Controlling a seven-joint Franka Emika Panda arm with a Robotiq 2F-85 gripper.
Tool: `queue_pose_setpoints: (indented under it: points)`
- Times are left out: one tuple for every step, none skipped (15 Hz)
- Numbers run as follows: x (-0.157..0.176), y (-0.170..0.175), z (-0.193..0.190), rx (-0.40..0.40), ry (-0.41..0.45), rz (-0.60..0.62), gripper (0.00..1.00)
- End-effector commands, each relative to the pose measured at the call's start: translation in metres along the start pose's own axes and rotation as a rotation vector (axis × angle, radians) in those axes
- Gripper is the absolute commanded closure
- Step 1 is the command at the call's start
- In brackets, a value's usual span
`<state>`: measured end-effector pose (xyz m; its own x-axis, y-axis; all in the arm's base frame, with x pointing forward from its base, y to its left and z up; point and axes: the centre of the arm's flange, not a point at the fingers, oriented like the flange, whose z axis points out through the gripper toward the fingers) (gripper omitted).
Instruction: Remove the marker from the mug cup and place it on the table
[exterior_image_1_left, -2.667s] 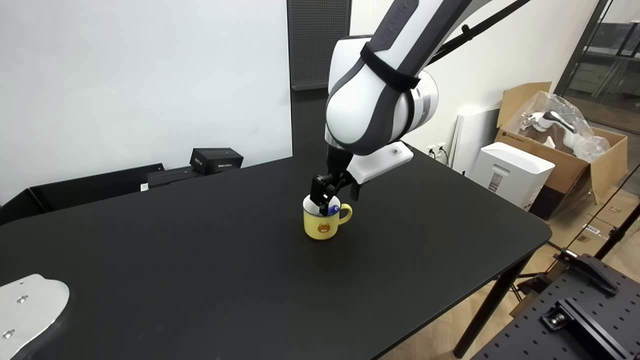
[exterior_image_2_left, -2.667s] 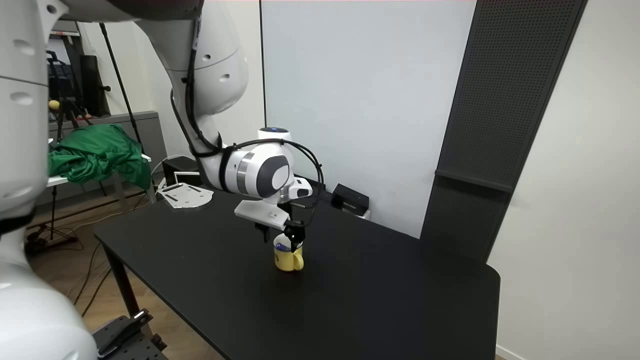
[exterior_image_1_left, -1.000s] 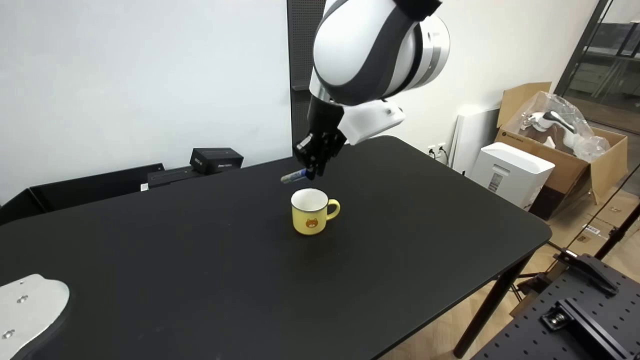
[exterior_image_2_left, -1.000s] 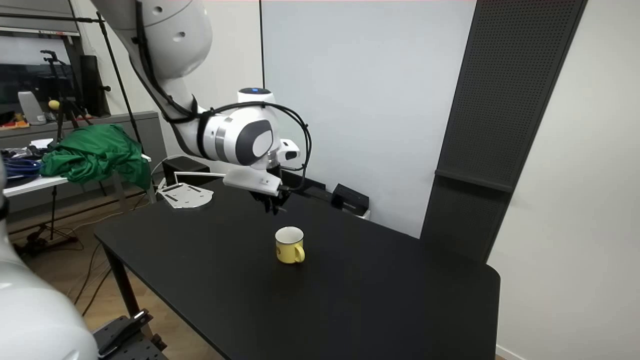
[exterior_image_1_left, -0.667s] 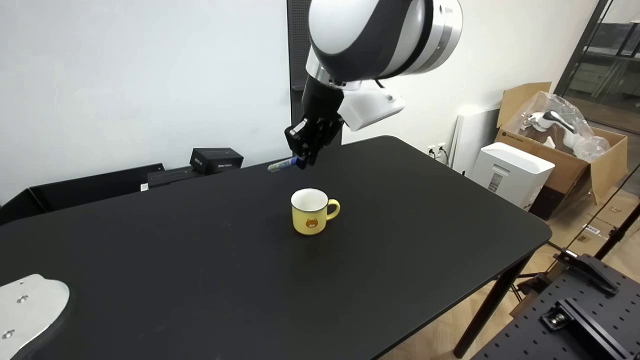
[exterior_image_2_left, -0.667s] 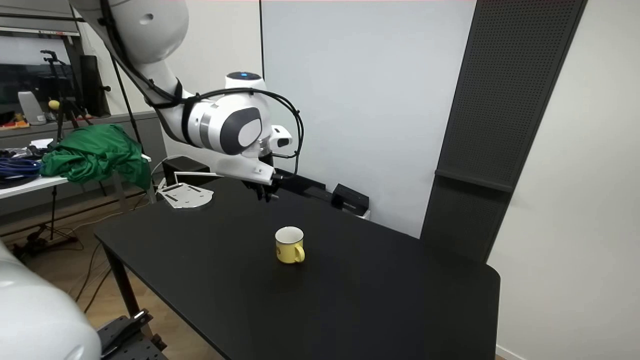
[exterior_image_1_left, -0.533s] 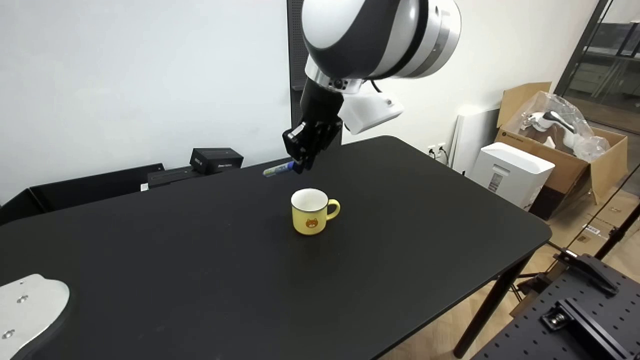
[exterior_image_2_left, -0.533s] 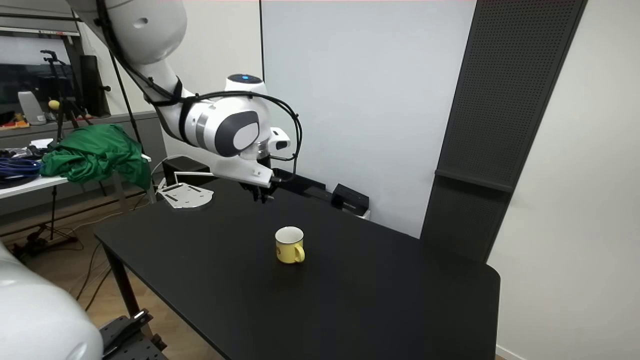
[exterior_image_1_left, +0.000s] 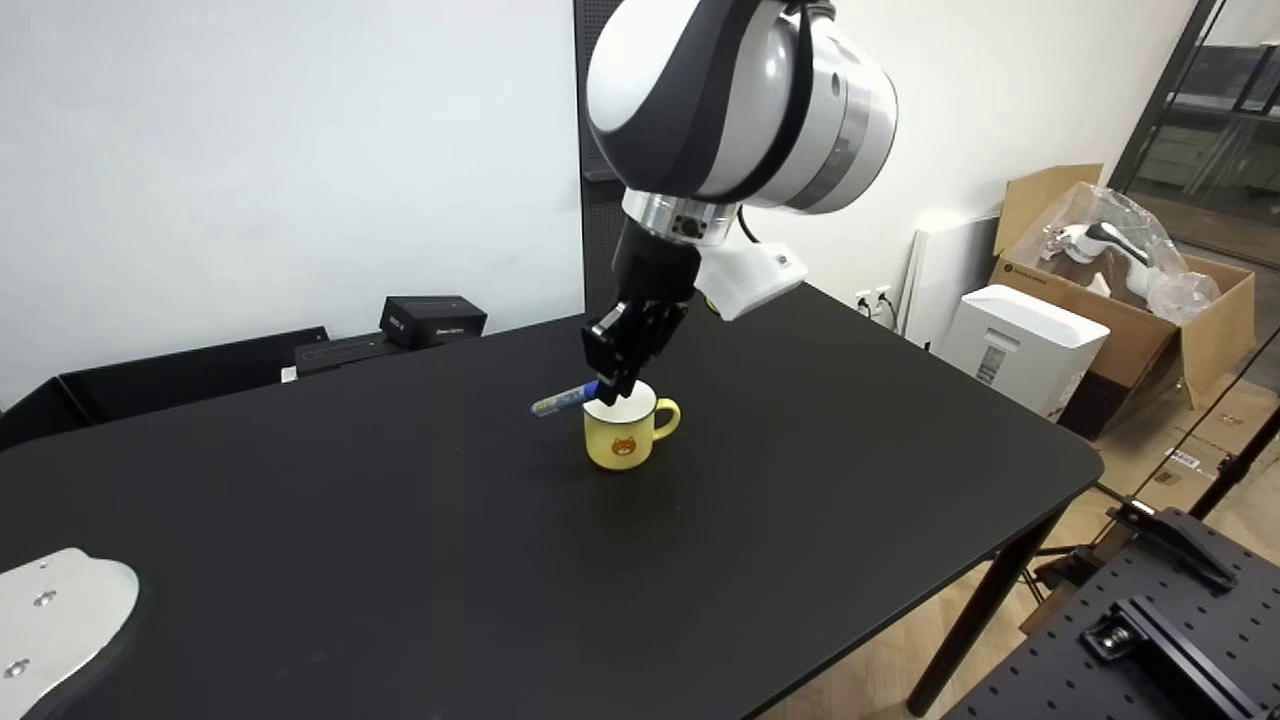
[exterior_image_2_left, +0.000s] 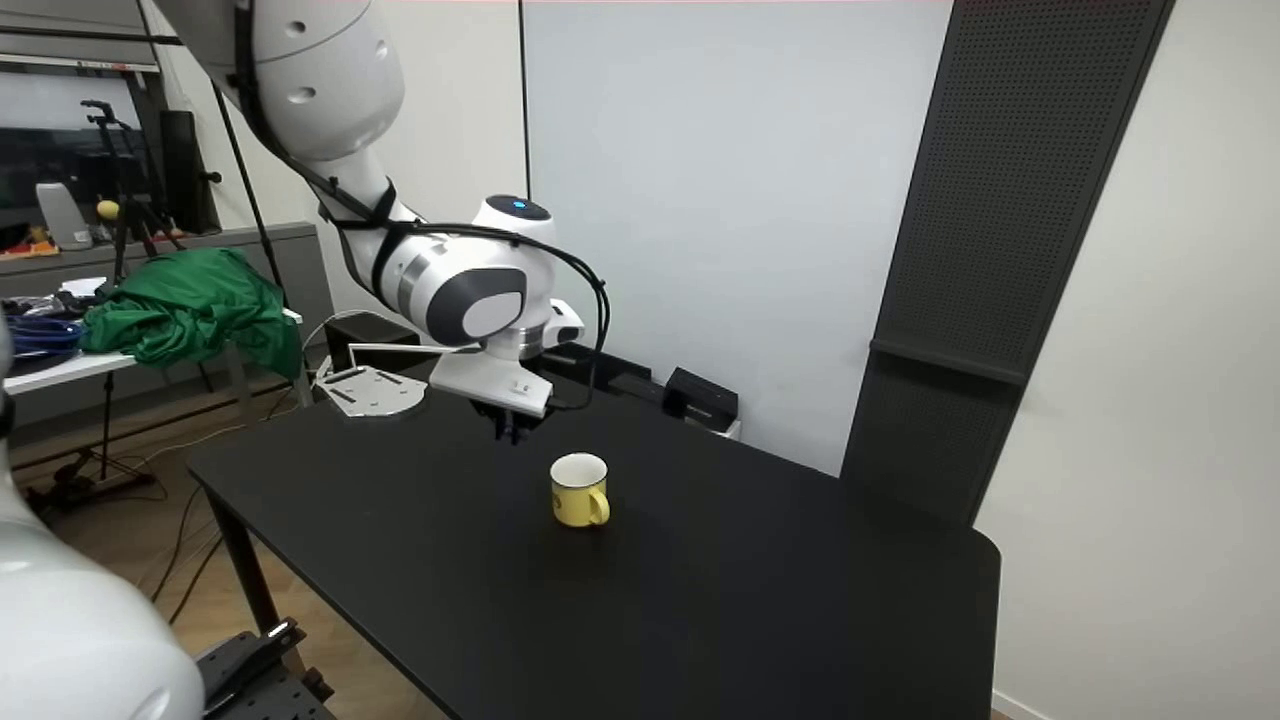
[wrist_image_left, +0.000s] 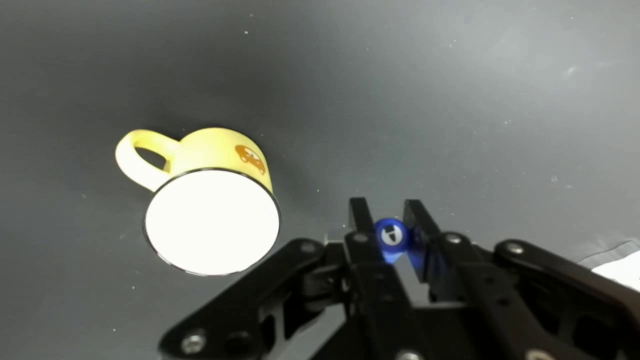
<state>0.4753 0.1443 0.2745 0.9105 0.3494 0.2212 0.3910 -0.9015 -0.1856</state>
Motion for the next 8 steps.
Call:
queue_pose_setpoints:
  points:
    - [-0.006,0.023,0.02,-0.03,-0.037,0.021,0.95]
    - [-0.009,0.029,0.027,-0.042,-0.051,0.024,0.95]
    - [-0.011,0.034,0.032,-0.053,-0.065,0.024,0.95]
    - [-0.014,0.039,0.038,-0.06,-0.081,0.023,0.95]
    - [-0.016,0.043,0.043,-0.066,-0.094,0.024,0.95]
    - [-0.019,0.046,0.048,-0.072,-0.107,0.023,0.95]
    - [-0.021,0.048,0.052,-0.076,-0.118,0.021,0.95]
    - [-0.023,0.05,0.056,-0.08,-0.129,0.021,0.95]
